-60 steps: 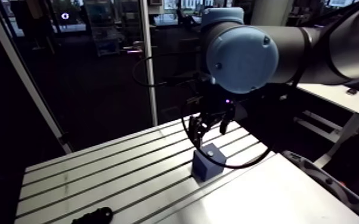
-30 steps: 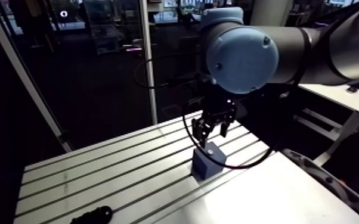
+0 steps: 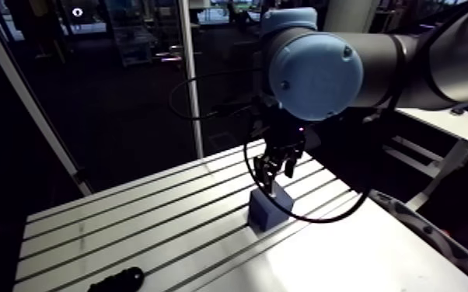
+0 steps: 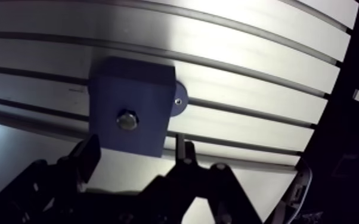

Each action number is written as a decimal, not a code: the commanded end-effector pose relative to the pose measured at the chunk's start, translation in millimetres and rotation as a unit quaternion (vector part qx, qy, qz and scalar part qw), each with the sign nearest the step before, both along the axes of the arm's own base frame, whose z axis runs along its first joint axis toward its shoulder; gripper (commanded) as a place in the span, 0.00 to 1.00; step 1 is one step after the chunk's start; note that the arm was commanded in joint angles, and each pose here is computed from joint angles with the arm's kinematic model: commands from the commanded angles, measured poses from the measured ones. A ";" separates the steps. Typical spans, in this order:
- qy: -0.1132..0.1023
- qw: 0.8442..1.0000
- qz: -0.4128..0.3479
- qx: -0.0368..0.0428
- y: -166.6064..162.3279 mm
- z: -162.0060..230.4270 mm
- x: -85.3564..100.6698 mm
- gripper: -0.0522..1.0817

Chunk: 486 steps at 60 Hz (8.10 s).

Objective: Pick up the M10 bolt and insert it into the hex recess until seated.

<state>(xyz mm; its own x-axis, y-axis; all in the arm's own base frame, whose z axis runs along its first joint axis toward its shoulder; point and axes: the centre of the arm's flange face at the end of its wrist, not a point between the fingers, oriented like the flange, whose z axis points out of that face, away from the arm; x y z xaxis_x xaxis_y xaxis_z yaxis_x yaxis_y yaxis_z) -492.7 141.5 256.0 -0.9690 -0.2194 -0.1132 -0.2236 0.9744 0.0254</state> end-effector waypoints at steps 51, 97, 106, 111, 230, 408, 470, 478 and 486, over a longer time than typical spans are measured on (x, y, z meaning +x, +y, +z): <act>-0.008 1.000 0.007 -0.004 -2.8 -14.7 -1.2 0.46; -0.011 1.000 0.007 -0.005 -10.3 -25.0 -4.9 0.49; -0.011 1.000 0.007 -0.004 -10.4 -24.4 -4.9 0.53; -0.007 1.000 0.007 -0.002 -10.1 -24.0 -5.3 0.54; -0.005 1.000 0.013 -0.004 -12.8 -24.9 -1.1 0.60; -0.011 0.996 0.083 -0.010 -12.3 -15.0 -0.7 0.69; -0.015 0.989 0.149 -0.016 -12.2 -16.5 -0.2 0.68; -0.014 0.988 0.151 -0.016 -11.7 -16.0 -1.3 0.39; -0.014 0.988 0.150 -0.015 -11.6 -15.1 0.1 0.05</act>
